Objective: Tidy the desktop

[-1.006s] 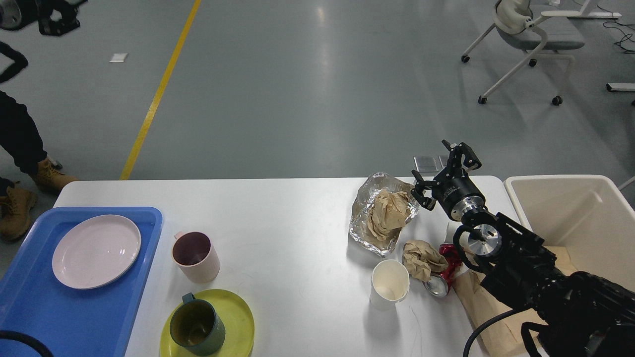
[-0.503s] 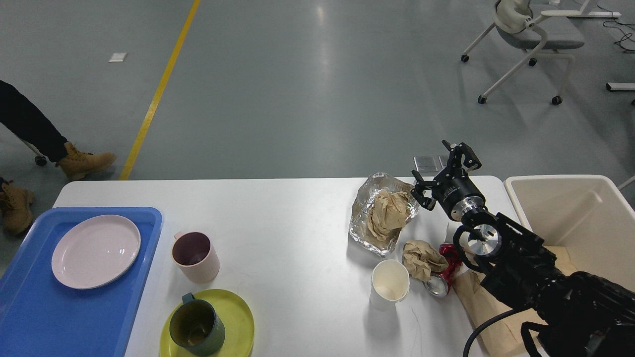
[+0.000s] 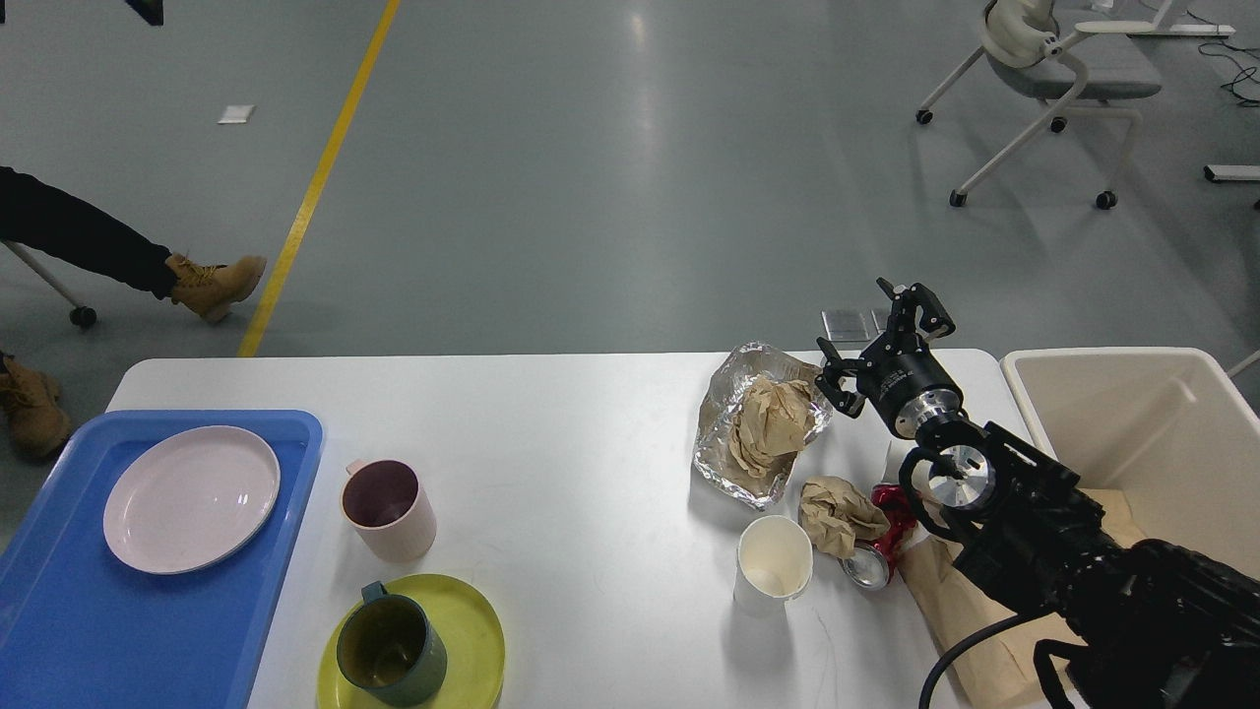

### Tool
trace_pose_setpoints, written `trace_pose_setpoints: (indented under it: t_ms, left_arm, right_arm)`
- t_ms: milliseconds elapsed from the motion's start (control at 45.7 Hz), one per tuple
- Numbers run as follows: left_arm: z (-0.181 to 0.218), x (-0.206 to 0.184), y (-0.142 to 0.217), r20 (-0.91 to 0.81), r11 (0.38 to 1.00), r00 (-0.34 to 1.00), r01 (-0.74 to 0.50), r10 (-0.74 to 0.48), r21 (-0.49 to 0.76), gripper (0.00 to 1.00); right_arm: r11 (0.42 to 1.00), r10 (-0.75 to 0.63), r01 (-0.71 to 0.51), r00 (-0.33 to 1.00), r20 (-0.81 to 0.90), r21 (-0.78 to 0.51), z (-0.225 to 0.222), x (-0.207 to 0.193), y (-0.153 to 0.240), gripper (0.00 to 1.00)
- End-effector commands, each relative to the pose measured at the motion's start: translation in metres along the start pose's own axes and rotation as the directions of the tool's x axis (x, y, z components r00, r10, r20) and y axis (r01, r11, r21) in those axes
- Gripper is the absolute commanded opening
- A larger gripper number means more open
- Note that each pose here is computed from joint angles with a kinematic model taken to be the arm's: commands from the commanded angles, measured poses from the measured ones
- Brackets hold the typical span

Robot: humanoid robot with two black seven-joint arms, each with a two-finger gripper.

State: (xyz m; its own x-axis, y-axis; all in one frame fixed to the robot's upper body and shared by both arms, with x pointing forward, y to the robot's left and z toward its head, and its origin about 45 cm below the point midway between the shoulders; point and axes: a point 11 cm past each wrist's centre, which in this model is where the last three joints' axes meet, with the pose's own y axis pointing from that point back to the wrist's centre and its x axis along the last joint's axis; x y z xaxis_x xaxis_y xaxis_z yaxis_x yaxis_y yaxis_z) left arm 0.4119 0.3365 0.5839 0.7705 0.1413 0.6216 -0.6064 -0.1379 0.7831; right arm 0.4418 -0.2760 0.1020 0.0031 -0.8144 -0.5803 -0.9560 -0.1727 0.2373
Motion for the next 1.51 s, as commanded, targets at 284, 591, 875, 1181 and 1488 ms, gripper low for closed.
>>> trace_pose_setpoints:
  t_ms: [284,591,875,1181,1488]
  left_arm:
    - [0.037,-0.054,-0.01,0.136,0.981,0.974,0.173,-0.183,0.086,0.96]
    - [0.049,-0.076,0.001,0.154,0.975,0.962,0.222,-0.224,0.027,0.96]
    - [0.077,-0.068,0.025,0.148,0.962,0.976,0.19,-0.163,-0.198,0.96]
    - [0.079,-0.082,0.001,0.161,0.944,0.958,0.267,-0.237,-0.195,0.96]
    - [0.023,-0.146,-0.045,0.058,0.87,0.877,0.481,-0.477,-0.106,0.94]
  right_arm:
    - [1.0,0.001,-0.001,1.0,-0.001,-0.001,0.0,0.0,0.0,1.0]
    - [1.0,-0.001,0.001,1.0,0.002,0.0,0.0,-0.001,0.0,1.0]
    - [1.0,0.0,0.0,1.0,0.001,0.001,0.0,0.0,0.0,1.0]
    - [1.0,0.0,0.0,1.0,0.001,-0.002,0.001,0.0,0.0,1.0]
    - [1.0,0.001,-0.001,1.0,-0.001,-0.001,0.0,0.0,0.0,1.0]
